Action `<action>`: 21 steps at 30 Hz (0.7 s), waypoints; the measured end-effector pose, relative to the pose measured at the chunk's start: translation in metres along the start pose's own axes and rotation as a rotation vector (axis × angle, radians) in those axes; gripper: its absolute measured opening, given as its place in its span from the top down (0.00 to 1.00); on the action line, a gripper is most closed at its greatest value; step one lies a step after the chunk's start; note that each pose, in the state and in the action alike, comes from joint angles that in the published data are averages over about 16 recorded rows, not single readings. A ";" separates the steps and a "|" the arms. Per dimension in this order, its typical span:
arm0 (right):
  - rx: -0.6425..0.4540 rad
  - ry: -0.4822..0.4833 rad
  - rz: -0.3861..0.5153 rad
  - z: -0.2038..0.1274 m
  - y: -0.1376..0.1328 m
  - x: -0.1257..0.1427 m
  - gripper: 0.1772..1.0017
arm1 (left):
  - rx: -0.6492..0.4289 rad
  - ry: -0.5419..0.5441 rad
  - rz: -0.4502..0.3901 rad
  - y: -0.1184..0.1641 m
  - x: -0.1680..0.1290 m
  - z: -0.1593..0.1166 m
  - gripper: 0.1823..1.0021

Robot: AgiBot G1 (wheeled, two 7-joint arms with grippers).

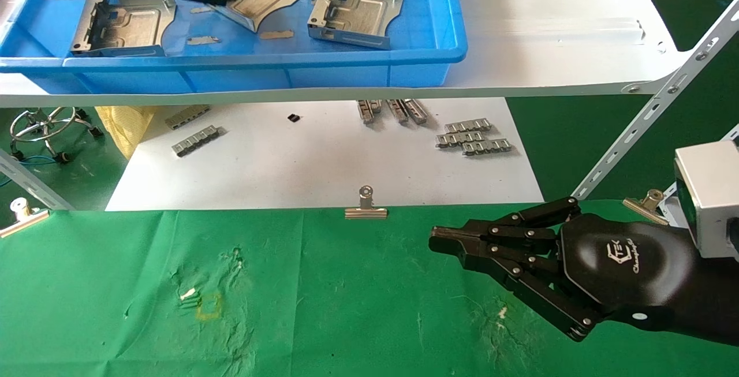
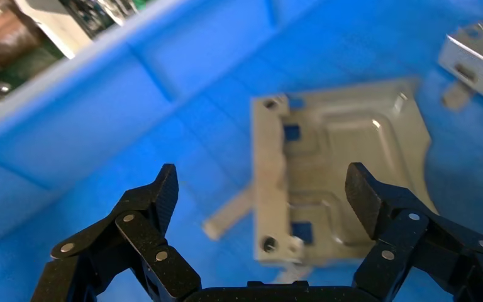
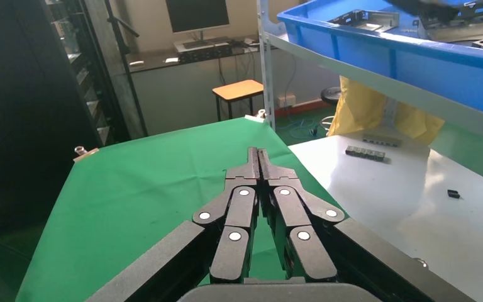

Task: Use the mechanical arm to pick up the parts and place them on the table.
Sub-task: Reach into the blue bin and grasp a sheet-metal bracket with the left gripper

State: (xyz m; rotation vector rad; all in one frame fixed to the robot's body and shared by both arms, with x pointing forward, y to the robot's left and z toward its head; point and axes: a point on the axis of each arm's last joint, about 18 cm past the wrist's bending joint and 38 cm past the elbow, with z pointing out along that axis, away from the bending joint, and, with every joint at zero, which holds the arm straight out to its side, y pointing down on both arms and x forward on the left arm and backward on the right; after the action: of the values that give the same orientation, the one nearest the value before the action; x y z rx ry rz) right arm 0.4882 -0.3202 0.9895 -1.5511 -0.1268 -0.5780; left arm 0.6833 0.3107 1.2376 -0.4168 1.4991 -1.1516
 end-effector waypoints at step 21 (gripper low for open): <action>0.000 0.000 0.000 0.000 0.000 0.000 0.68 | -0.032 0.002 -0.041 0.009 0.007 0.008 0.40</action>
State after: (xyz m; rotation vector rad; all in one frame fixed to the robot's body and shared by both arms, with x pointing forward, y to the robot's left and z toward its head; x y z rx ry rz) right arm 0.4882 -0.3202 0.9895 -1.5511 -0.1268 -0.5780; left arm 0.6921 0.3063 1.2273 -0.4707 1.5185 -1.1614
